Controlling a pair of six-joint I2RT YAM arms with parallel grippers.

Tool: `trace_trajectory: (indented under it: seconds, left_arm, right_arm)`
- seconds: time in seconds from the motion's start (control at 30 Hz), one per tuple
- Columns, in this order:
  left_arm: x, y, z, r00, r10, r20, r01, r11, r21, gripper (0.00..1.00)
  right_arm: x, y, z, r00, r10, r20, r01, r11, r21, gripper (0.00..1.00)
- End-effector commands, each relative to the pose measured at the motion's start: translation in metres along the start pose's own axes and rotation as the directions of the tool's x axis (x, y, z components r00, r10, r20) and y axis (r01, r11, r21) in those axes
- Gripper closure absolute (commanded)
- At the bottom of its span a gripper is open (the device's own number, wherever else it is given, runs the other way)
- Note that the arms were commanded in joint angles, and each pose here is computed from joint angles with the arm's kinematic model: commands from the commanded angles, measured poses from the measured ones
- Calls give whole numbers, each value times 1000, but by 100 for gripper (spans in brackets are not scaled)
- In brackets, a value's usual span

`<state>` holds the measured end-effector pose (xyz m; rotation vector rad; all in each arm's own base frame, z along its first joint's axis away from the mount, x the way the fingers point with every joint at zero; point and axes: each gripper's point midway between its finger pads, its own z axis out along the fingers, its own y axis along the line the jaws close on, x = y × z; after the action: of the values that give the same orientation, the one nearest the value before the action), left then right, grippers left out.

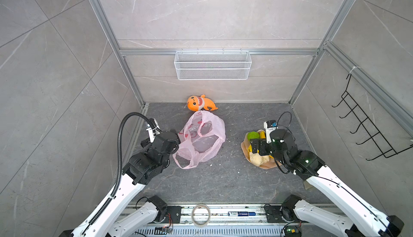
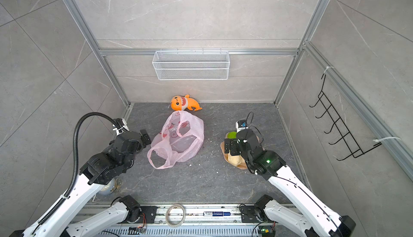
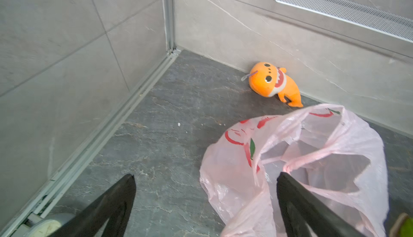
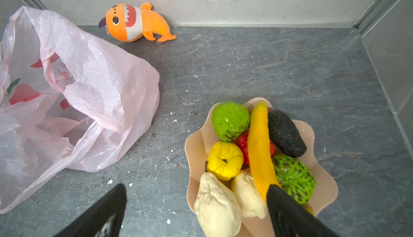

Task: Take fruits out of the plastic bag
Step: Move the plate to the center of the table.

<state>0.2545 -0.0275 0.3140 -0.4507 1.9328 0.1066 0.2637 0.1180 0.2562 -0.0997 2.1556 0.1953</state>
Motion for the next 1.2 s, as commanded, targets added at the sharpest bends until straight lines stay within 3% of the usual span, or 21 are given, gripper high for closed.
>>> trace_trajectory:
  seconds: [0.0,0.17,0.3,0.5,0.63,0.77,0.9,1.03,1.17]
  left_arm:
    - [-8,33,3,994,54,97,-38,986,-163,0]
    - [-4,51,18,987,62,147,-24,968,-249,0]
    - [12,67,37,993,67,101,-31,946,-324,0]
    - [43,79,65,999,31,29,-18,935,-355,0]
    - [49,76,70,1000,16,17,-10,944,-331,0]
    - [47,72,70,1000,9,10,-6,952,-306,0]
    - [43,65,69,1000,-3,1,3,962,-273,0]
    - [42,57,68,1000,-11,-29,4,974,-226,0]
    - [42,53,66,999,-6,-51,-4,980,-200,0]
  right_arm:
    - [-6,-27,-10,994,30,108,-42,992,115,1]
    - [8,-71,-23,980,46,195,-103,950,295,1]
    - [24,-100,-31,964,33,265,-143,903,406,1]
    - [43,-123,-40,929,19,370,-199,868,455,1]
    - [58,-150,-64,909,123,398,-335,783,524,1]
    - [51,-152,-74,934,135,330,-314,747,586,1]
    - [24,-138,-58,986,67,151,-152,730,666,2]
    - [11,-132,-26,991,135,9,-111,772,626,29]
    - [7,-146,-1,970,238,-57,-170,822,543,40]
